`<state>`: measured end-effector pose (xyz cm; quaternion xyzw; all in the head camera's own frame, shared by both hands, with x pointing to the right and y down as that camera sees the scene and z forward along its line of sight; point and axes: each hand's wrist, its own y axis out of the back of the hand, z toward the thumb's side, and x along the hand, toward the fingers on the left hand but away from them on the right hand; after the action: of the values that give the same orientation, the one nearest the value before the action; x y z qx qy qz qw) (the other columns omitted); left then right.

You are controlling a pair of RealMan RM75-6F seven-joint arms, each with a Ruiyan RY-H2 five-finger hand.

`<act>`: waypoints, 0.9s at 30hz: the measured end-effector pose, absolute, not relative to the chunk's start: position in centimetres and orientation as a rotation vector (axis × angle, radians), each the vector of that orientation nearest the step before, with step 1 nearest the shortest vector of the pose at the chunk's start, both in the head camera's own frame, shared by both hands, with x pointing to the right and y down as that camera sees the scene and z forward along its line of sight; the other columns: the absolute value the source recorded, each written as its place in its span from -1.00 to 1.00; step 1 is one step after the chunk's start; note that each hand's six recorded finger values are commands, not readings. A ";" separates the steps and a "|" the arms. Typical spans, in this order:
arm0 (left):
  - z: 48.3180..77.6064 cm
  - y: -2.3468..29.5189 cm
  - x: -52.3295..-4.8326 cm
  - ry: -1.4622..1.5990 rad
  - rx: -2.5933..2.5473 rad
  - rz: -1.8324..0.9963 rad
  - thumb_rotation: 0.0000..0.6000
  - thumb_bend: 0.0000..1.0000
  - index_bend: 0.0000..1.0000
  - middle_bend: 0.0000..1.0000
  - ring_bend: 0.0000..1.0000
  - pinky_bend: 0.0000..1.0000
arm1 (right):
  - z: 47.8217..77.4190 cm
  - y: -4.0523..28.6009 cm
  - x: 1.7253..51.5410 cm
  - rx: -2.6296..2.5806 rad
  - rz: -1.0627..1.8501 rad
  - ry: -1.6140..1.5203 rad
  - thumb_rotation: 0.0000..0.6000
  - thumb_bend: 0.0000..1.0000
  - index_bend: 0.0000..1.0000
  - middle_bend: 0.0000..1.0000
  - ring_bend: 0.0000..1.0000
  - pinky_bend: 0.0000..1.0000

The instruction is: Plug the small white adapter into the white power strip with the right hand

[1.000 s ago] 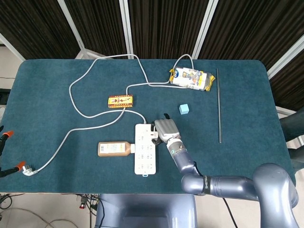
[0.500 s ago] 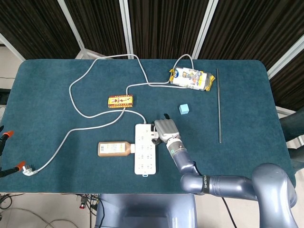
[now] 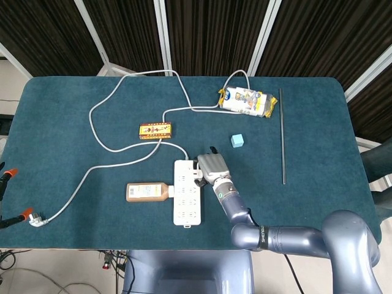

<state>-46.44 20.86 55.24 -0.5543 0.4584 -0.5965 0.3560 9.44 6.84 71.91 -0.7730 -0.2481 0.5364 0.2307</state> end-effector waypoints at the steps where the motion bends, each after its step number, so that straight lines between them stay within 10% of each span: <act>1: 55.3 20.9 -46.4 1.184 -1.432 -1.541 1.00 -0.82 -0.63 -1.00 -1.00 -1.00 | 71.9 6.8 9.4 -2.126 1.474 -0.680 1.00 0.21 0.51 0.13 -0.33 -1.00; 27: 55.2 20.8 -46.5 1.186 -1.431 -1.541 1.00 -0.82 -0.63 -1.00 -1.00 -1.00 | 72.2 7.0 9.0 -2.119 1.480 -0.663 1.00 0.22 0.52 0.13 -0.33 -1.00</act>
<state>-46.49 20.83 55.21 -0.5539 0.4593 -0.5964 0.3558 8.97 6.96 72.24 -0.7720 -0.2416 0.5391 0.2346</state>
